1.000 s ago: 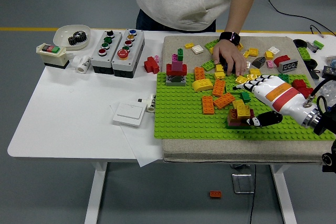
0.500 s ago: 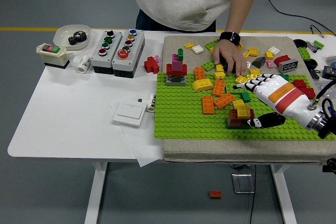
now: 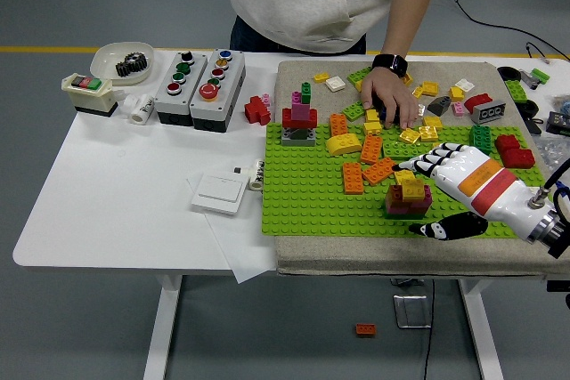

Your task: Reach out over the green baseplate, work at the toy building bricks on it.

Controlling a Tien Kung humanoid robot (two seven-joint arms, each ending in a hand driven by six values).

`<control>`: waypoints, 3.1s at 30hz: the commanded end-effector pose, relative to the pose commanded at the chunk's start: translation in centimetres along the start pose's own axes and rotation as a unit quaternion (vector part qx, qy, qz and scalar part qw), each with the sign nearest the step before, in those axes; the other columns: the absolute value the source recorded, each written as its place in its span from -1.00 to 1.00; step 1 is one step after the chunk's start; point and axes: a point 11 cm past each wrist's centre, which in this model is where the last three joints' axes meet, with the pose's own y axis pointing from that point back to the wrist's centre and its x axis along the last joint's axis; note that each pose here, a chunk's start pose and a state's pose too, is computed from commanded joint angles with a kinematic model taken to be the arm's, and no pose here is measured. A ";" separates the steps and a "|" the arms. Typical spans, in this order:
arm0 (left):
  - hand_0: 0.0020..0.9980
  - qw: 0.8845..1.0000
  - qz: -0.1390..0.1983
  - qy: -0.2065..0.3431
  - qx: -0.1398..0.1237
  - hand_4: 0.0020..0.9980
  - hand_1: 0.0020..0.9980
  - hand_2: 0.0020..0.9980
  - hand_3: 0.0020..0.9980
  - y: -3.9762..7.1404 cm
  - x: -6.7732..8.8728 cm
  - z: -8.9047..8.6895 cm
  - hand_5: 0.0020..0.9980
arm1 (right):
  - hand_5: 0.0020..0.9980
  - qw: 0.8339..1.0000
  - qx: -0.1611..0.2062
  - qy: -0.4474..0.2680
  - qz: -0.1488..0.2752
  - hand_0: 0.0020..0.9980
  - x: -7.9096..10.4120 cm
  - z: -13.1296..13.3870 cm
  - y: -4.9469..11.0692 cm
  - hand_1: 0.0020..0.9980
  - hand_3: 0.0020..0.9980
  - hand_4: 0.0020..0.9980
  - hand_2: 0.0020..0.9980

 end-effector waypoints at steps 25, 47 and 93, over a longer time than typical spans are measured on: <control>0.58 1.000 -0.001 0.003 -0.002 0.31 0.55 0.50 0.18 0.0 0.0 0.1 0.33 | -0.10 1.000 0.002 -0.005 -0.024 0.48 -1.7 -0.2 0.9 0.41 0.51 0.80 0.53; 0.58 1.000 -0.002 0.004 -0.002 0.31 0.55 0.50 0.18 0.0 0.0 0.1 0.34 | -0.12 0.999 0.003 -0.012 -0.035 0.45 -2.3 -0.4 1.0 0.39 0.49 0.77 0.51; 0.58 1.000 -0.002 0.002 -0.001 0.31 0.55 0.50 0.18 0.0 0.0 0.0 0.33 | -0.13 0.999 -0.005 -0.019 -0.044 0.44 -2.7 -0.1 1.1 0.36 0.48 0.77 0.49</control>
